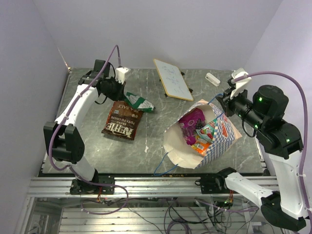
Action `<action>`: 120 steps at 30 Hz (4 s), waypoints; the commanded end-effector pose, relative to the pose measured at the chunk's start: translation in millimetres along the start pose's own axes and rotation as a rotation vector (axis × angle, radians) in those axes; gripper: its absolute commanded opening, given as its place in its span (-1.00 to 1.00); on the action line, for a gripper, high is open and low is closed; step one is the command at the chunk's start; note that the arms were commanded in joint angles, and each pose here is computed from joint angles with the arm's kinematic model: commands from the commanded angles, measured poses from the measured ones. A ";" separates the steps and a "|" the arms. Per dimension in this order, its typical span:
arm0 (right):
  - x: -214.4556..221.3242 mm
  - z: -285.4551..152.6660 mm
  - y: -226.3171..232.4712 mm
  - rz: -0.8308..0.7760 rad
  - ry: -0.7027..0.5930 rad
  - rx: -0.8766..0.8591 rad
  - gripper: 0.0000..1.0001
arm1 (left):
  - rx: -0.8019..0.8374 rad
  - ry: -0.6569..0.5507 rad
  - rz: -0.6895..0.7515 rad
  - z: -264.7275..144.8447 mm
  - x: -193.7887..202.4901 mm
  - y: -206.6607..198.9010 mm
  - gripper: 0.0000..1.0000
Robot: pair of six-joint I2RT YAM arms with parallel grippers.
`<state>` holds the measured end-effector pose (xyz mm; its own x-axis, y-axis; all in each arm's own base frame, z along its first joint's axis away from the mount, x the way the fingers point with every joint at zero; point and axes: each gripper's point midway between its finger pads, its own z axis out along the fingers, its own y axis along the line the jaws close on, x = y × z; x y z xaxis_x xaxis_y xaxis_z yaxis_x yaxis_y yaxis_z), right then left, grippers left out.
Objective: Take the snacks out of the paper bag
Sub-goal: Place the snack at the center of the board.
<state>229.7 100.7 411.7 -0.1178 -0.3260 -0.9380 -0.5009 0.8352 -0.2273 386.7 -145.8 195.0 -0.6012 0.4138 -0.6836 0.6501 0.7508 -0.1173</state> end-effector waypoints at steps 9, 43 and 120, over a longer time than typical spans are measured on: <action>-14.8 11.4 2.6 -0.048 -0.049 -0.037 -1.00 | -0.417 -0.093 -0.204 -44.2 37.0 75.7 -0.86; -10.8 9.1 5.1 -0.030 -0.080 -0.031 -1.00 | -0.514 -0.098 -0.478 -60.3 35.4 26.1 0.97; -15.9 -11.6 7.9 0.073 -0.123 -0.016 -1.00 | -0.465 -0.036 -0.845 94.0 11.2 70.0 -0.51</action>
<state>220.6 108.2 412.4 -0.0972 -0.2442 -0.9648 -0.5209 0.8386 -0.1597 480.5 -145.2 97.8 -0.7719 -0.3226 -0.5478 -0.2077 0.9423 -0.2624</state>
